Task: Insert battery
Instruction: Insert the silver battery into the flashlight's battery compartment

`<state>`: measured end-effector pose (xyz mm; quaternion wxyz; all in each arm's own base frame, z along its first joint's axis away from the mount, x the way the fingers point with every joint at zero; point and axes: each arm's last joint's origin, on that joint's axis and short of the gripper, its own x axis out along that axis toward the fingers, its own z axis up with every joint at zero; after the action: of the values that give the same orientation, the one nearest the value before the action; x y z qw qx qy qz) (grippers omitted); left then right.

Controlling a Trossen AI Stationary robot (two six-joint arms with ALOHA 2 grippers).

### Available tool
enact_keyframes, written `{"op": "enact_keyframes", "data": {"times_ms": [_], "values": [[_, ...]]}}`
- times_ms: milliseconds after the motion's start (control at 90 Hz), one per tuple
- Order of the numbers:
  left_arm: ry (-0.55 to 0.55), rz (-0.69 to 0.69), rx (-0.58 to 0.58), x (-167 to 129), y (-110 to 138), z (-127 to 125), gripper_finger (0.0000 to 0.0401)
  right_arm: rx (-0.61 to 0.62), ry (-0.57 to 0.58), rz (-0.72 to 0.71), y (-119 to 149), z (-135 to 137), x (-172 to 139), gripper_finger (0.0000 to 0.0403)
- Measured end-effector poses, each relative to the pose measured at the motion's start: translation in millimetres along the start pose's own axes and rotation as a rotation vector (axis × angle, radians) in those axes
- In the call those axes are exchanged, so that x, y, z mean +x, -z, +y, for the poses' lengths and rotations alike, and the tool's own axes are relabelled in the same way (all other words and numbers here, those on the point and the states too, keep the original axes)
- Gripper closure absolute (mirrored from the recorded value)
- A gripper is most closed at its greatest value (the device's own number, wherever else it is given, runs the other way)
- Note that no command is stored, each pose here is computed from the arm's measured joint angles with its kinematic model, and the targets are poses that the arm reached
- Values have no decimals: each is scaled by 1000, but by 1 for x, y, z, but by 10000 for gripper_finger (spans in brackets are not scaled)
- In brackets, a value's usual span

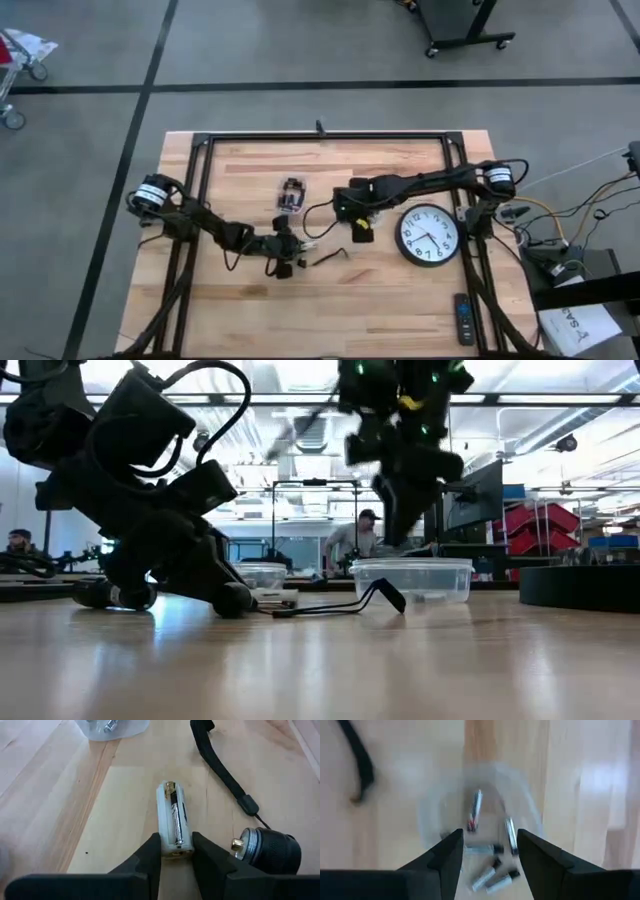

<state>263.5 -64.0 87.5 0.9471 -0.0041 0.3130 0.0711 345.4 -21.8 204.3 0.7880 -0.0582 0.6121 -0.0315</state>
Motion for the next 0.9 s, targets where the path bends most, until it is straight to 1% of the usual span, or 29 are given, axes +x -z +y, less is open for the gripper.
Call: {"op": "enact_keyframes", "data": {"times_ms": [222,400,456,511,567,656,733,811,900], "values": [[0,-1,-8,0,0,0,323,10,-3,50,11,-4,11,268],[0,-2,-8,0,-1,0,324,-36,-7,82,18,-4,16,287],[0,-2,-10,0,-1,0,324,-9,-5,76,17,-4,17,294],[0,-2,-13,0,-1,0,324,76,-1,59,16,-6,17,301],[0,-2,-17,0,-1,0,324,200,4,57,16,-8,17,309],[0,-2,-18,0,-1,0,324,475,7,63,17,-13,18,321],[0,-2,-16,0,-1,0,324,705,-14,73,18,-17,18,329],[-1,-2,-11,0,-1,0,324,863,-20,82,20,-20,20,336],[-1,-2,-10,0,-1,0,324,1003,-17,93,22,-25,24,341]]}}
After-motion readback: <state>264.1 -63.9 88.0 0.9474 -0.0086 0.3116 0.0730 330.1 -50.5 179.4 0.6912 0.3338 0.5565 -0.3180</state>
